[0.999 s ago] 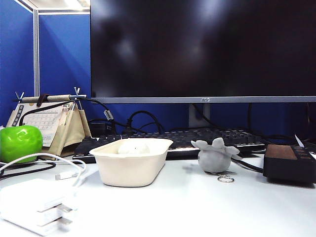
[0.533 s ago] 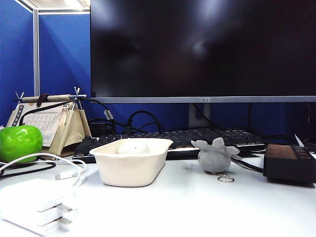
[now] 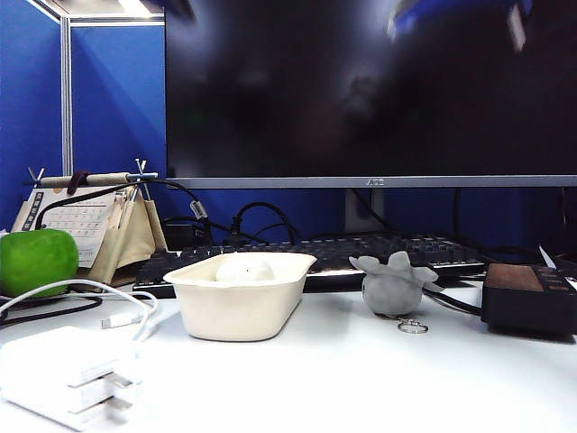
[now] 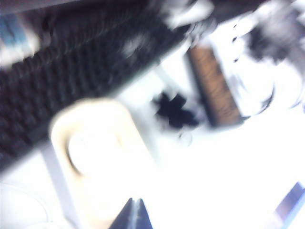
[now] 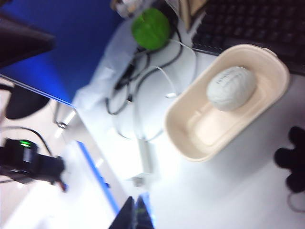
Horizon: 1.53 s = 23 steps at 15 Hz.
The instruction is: Place the tilting octopus upright.
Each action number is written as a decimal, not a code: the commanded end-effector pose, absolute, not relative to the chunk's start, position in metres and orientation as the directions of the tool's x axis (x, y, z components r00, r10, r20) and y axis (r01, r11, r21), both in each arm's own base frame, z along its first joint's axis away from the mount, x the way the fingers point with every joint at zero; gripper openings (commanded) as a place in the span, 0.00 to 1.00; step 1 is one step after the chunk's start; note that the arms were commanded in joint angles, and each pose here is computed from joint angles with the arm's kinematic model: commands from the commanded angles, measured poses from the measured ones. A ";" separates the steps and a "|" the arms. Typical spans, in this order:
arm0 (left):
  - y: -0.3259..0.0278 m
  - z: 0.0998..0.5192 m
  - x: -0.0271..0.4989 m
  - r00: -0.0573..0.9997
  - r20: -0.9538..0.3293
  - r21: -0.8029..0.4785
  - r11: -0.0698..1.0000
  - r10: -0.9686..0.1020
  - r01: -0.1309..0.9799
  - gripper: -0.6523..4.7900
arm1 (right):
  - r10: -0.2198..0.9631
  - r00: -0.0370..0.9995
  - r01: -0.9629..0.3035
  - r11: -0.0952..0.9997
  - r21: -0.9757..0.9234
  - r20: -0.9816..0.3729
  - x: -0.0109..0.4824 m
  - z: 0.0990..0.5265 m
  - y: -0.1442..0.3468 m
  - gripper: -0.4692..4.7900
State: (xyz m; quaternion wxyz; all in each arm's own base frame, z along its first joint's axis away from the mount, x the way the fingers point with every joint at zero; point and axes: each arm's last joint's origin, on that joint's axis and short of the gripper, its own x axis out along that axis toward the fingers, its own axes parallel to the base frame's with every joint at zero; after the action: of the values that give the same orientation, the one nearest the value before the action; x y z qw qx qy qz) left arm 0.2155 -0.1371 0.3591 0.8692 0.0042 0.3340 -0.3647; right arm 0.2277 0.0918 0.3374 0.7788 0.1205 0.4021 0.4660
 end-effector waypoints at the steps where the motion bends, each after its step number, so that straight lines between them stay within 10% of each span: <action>1: -0.161 0.331 0.242 0.455 -0.637 -0.248 0.724 -0.622 0.643 0.11 | 0.762 0.257 -0.593 0.610 0.526 -0.594 0.243 0.303 0.095 0.08; 6: -0.192 0.304 0.265 0.439 -0.622 -0.229 0.686 -0.648 0.690 0.12 | 0.704 0.312 -0.567 0.676 0.470 -0.638 0.264 0.268 0.099 0.50; 13: -0.232 0.286 0.270 0.456 -0.577 -0.181 0.651 -0.677 0.737 0.23 | 0.550 0.397 -0.555 0.781 0.285 -0.735 0.285 0.239 0.101 0.52; 23: -0.229 0.290 0.275 0.584 -0.557 -0.064 0.731 -0.591 0.679 0.23 | 0.590 0.255 -0.634 0.700 0.328 -0.766 0.260 0.207 0.120 0.56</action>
State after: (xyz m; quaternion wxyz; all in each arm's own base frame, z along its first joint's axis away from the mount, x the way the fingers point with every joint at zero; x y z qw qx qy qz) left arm 0.2751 -0.2295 0.2853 0.8834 0.0719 0.2971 -0.3551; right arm 0.2595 0.1150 0.2031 0.7861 -0.0150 0.4921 0.3737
